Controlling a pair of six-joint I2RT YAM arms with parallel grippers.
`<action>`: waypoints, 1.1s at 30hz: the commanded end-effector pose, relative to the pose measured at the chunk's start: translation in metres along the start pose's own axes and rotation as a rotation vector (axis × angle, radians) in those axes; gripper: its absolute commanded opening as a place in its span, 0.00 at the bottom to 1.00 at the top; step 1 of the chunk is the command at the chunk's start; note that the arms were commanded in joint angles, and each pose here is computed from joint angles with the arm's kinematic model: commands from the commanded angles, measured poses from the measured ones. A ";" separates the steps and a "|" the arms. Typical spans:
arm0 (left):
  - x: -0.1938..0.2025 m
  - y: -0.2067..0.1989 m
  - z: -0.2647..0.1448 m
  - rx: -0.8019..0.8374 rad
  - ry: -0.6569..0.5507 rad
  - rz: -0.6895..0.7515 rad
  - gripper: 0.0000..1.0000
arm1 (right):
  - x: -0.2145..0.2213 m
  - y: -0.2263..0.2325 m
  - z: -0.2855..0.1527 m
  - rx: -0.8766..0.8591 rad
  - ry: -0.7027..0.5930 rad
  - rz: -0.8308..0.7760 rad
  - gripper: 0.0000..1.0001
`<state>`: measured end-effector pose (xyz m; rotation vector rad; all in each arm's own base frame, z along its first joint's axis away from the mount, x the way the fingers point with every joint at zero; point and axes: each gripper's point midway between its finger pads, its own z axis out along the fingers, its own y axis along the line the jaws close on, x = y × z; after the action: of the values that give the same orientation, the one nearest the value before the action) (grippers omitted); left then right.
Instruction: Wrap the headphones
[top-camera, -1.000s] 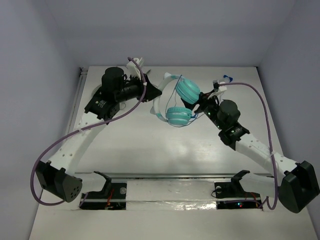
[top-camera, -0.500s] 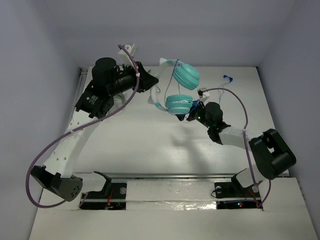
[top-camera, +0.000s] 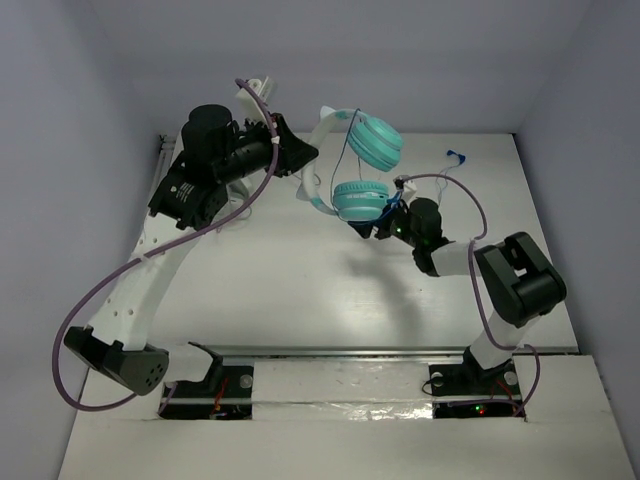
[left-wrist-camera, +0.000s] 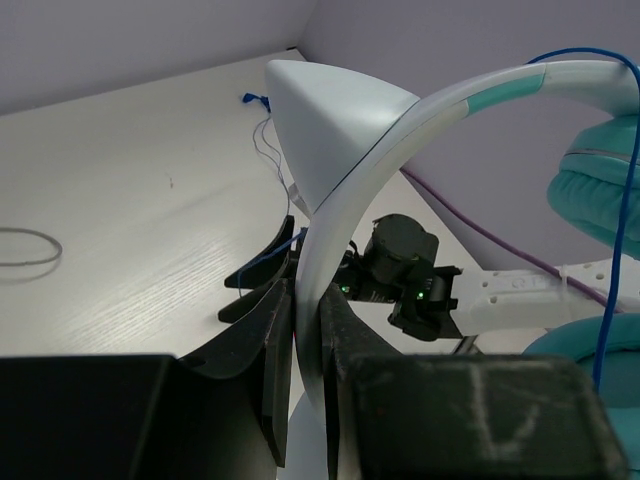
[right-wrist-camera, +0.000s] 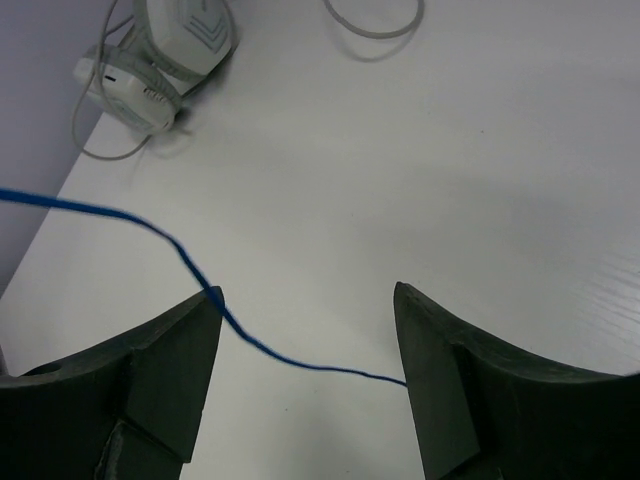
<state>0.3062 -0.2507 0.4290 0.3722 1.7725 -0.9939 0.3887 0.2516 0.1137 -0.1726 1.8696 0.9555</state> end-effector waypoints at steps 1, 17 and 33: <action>-0.042 -0.022 -0.010 0.051 -0.121 0.034 0.00 | -0.018 0.021 0.006 -0.101 -0.056 -0.025 0.74; -0.040 0.053 0.005 -0.273 -0.270 -0.092 0.00 | 0.006 0.067 -0.031 0.002 0.073 -0.041 0.00; -0.007 0.163 -0.023 -0.809 -0.329 -0.034 0.00 | 0.033 0.143 -0.113 0.079 0.313 -0.155 0.00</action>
<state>0.3939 -0.1473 0.3314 -0.2374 1.8569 -0.2978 0.2316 0.2847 0.1697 -0.3779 2.1182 0.8385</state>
